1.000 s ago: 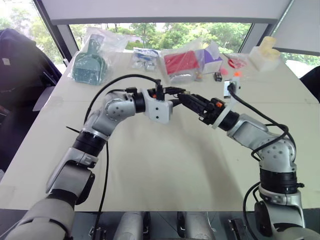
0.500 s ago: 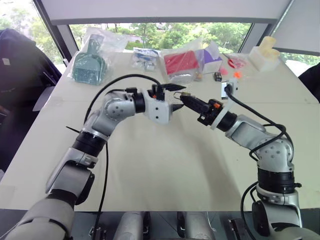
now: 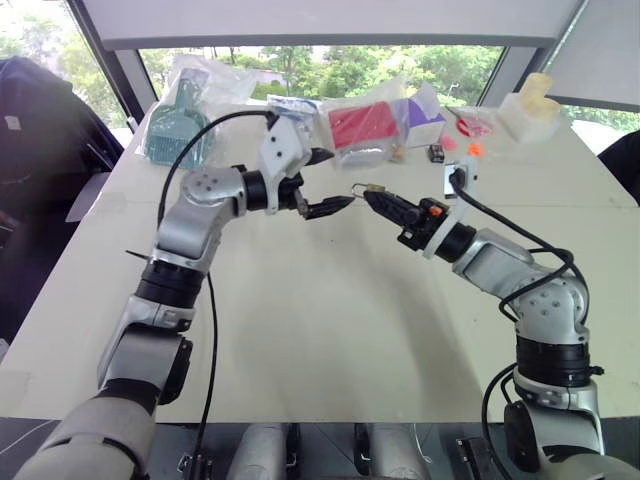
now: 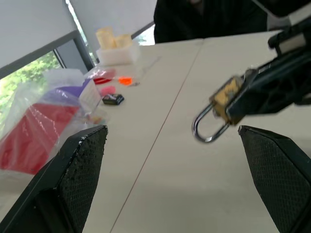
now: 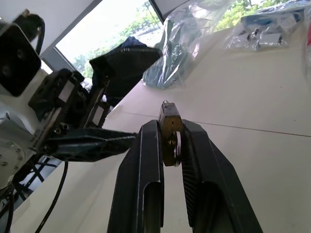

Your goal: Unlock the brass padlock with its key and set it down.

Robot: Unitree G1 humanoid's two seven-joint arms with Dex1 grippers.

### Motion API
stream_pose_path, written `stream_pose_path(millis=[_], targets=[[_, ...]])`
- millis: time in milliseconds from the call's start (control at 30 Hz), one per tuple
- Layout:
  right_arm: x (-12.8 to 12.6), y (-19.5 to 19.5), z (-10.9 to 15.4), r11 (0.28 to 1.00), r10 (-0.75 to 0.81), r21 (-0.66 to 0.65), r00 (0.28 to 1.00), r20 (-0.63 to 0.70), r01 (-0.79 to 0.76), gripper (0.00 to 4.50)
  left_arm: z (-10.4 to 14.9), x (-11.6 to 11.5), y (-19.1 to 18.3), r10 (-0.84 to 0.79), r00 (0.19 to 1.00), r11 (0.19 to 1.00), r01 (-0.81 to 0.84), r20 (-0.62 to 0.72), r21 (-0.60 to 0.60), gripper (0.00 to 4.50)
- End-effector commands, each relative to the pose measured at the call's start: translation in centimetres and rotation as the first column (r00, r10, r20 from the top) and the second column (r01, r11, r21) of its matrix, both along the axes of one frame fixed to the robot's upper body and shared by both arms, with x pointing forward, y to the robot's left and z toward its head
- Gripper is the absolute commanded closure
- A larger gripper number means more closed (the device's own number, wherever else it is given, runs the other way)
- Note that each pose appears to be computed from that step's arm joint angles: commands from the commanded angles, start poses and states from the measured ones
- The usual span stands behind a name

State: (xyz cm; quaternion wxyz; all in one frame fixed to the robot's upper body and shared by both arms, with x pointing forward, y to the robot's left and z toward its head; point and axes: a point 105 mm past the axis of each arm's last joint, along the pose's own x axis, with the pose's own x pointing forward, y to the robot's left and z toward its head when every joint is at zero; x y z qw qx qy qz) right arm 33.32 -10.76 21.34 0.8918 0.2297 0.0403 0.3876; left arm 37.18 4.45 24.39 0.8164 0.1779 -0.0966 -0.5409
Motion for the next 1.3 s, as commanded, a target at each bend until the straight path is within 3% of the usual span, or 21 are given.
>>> stream_pose_path(millis=[33, 433, 967, 1167, 1300], targets=[[-0.4, 0.1, 1.8, 1.000, 0.011, 0.012, 0.998, 0.065, -0.012, 4.44, 0.8, 0.1, -0.4, -0.009, 0.999, 1.000, 0.010, 0.040, -0.012, 0.02], [-2.0, 1.4, 1.8, 0.998, 0.067, 0.017, 0.996, 0.058, -0.068, 4.44, 0.5, 2.1, -1.1, 0.031, 0.996, 1.000, -0.030, 0.079, -0.010, 0.02], [-2.1, 1.5, 0.9, 0.998, 0.064, 0.025, 0.998, 0.021, -0.065, 4.44, 1.2, 2.7, -1.4, 0.082, 0.992, 0.995, -0.076, 0.099, -0.071, 0.02], [-1.8, -0.2, 0.7, 0.997, 0.023, 0.075, 1.000, -0.021, -0.022, 4.44, 0.1, 3.7, 1.2, 0.204, 0.977, 0.975, -0.196, 0.068, -0.103, 0.02], [-0.7, -2.4, -2.3, 0.998, -0.046, 0.040, 0.983, -0.177, 0.054, 4.44, -1.5, 3.4, 4.1, 0.251, 0.966, 0.961, -0.256, -0.061, -0.101, 0.02]])
